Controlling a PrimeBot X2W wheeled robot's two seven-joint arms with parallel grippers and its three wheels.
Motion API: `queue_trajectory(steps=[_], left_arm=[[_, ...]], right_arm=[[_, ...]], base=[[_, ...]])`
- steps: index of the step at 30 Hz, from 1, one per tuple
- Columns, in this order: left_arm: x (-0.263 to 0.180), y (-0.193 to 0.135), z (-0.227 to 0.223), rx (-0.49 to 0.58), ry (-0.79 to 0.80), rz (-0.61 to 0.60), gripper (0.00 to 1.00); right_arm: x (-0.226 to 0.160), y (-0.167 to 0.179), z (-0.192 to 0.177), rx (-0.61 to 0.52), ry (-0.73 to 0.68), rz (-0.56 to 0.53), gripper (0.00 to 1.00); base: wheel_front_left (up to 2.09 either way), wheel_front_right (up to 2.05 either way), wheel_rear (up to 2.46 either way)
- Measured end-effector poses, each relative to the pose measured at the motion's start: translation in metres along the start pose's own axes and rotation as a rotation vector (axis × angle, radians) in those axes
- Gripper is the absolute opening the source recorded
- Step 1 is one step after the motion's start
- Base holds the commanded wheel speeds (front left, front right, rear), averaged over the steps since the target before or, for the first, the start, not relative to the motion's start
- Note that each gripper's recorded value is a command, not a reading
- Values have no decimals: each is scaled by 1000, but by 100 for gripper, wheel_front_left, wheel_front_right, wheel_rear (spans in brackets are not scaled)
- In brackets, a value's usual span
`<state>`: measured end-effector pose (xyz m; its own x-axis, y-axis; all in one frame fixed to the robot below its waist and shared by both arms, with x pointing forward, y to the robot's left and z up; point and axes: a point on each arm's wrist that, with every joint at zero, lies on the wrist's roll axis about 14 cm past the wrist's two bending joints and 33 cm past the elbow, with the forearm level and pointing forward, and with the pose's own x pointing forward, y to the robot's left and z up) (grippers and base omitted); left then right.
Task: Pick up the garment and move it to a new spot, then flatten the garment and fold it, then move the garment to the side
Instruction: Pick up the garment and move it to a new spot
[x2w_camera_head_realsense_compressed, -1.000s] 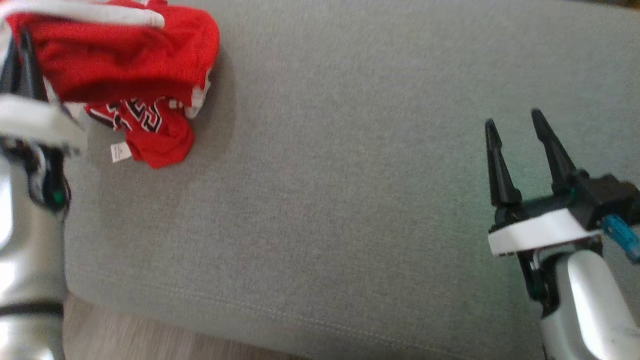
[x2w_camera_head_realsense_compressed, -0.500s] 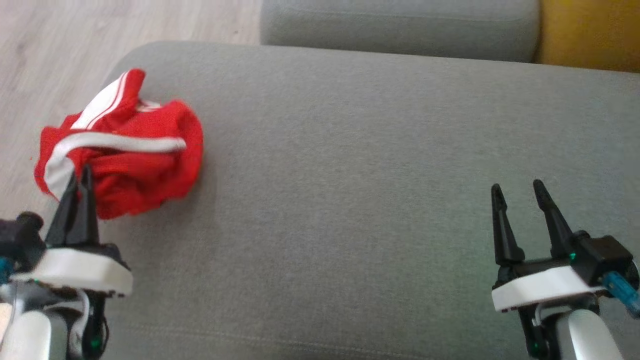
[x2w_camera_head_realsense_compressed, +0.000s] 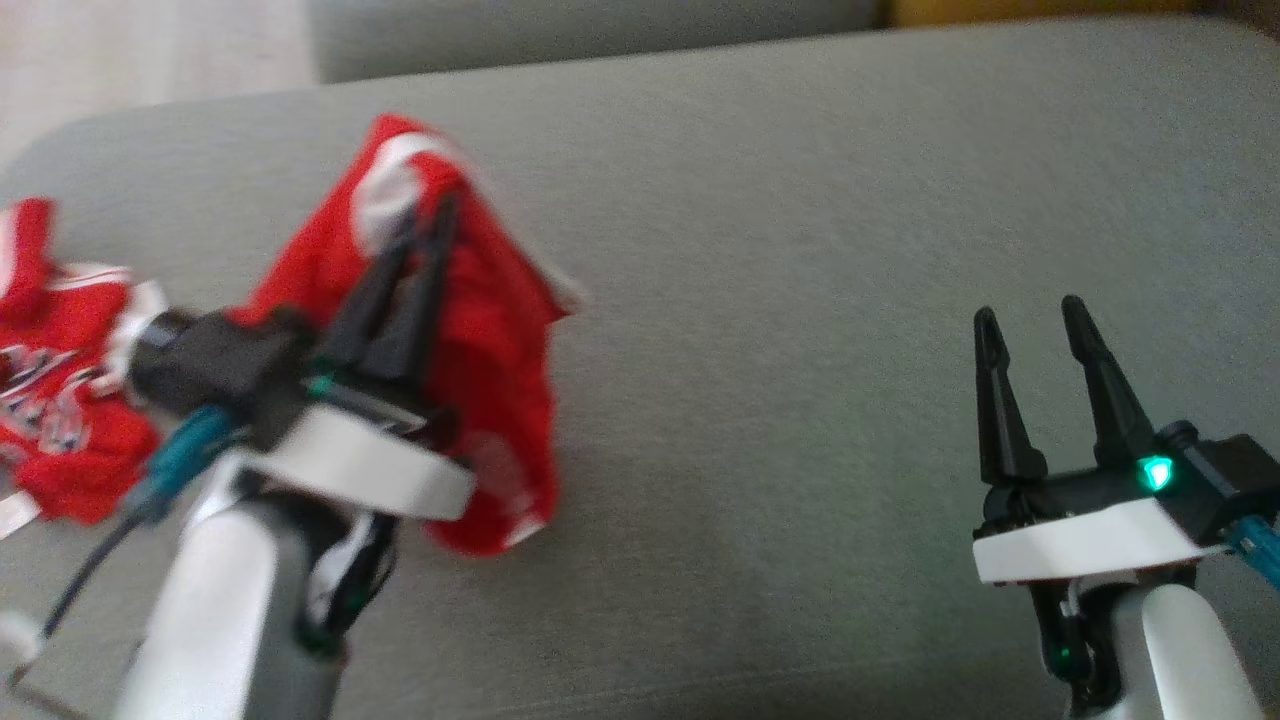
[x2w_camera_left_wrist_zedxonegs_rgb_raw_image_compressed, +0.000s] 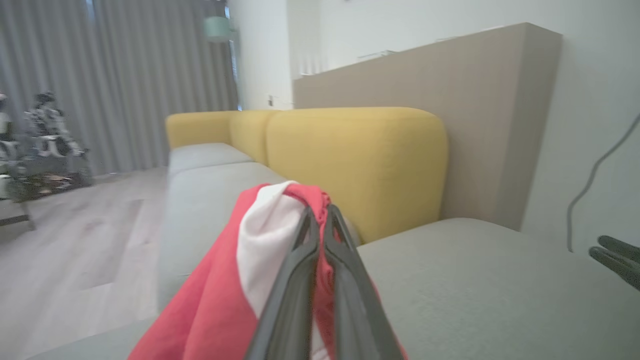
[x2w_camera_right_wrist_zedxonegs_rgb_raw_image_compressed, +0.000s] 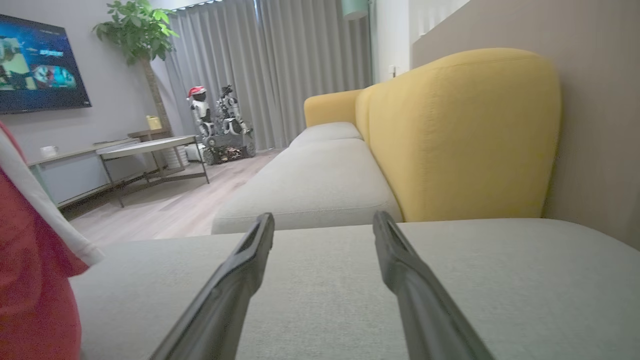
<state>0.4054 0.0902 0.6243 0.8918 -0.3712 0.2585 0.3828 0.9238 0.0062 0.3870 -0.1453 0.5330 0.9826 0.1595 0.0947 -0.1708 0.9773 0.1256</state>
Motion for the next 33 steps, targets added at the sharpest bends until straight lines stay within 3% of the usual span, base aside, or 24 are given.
queue_trajectory(steps=[5, 10, 15, 19, 20, 21, 28, 33], left_arm=[[49, -74, -32, -74, 49, -243, 0], [70, -140, -88, -134, 178, -459, 0], [53, -182, -168, -153, 387, -613, 0], [24, -194, -222, -170, 548, -684, 0], [20, -195, -228, -177, 561, -692, 26], [18, -195, -230, -187, 564, -696, 100], [33, -175, -195, -253, 416, -595, 100], [33, -121, -156, -255, 284, -328, 100]], right_arm=[[-11, -32, -2, 7, 10, -102, 100], [-22, -64, -18, 15, 46, -207, 100], [-24, -83, -35, 15, 81, -268, 100], [-20, -92, -47, 11, 104, -289, 100], [-20, -93, -50, 10, 112, -292, 100], [-19, -94, -52, 11, 116, -291, 100], [-8, -82, -55, 23, 110, -247, 100], [7, -57, -44, 12, 88, -159, 100]], base=[[0, 0, 0], [0, 0, 0], [0, 0, 0], [0, 0, 0], [0, 0, 0], [0, 0, 0], [0, 0, 0], [0, 0, 0]])
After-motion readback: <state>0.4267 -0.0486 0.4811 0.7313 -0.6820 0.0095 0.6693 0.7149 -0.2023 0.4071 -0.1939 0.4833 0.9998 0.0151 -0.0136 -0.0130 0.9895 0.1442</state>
